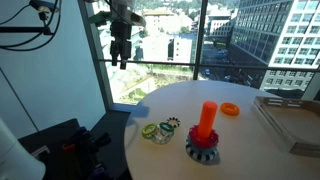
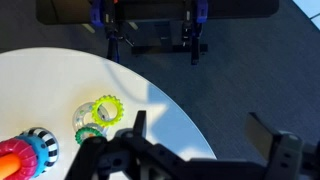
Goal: Remove the ring from the pole
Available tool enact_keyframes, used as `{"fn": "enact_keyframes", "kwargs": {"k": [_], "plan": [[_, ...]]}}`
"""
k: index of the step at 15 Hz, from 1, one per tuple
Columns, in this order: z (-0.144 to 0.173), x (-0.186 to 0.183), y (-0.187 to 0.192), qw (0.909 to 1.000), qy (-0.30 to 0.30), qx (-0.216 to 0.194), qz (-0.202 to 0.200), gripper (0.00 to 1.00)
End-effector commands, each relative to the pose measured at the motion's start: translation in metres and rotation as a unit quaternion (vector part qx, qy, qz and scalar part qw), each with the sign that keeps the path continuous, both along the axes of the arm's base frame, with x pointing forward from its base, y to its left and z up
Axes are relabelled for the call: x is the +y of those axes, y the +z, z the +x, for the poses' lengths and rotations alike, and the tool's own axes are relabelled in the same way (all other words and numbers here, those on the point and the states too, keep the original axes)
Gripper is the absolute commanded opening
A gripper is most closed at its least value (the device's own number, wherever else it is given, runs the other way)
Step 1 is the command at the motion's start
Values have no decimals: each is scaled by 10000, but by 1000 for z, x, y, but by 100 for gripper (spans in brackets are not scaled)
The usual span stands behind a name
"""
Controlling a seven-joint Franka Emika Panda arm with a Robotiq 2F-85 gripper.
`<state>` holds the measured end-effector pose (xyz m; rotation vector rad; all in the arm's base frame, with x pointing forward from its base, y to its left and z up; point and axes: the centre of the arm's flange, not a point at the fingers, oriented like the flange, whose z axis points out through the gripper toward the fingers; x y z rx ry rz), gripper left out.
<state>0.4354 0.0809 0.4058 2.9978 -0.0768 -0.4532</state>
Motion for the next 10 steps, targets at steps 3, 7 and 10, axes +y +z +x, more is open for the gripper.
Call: {"fn": "enact_keyframes", "kwargs": {"k": [3, 7, 10], "plan": [[0, 0, 0, 10000, 0, -5, 1, 100], [1, -1, 1, 10000, -24, -21, -19, 100], [3, -6, 8, 9999, -94, -106, -47, 100]]}}
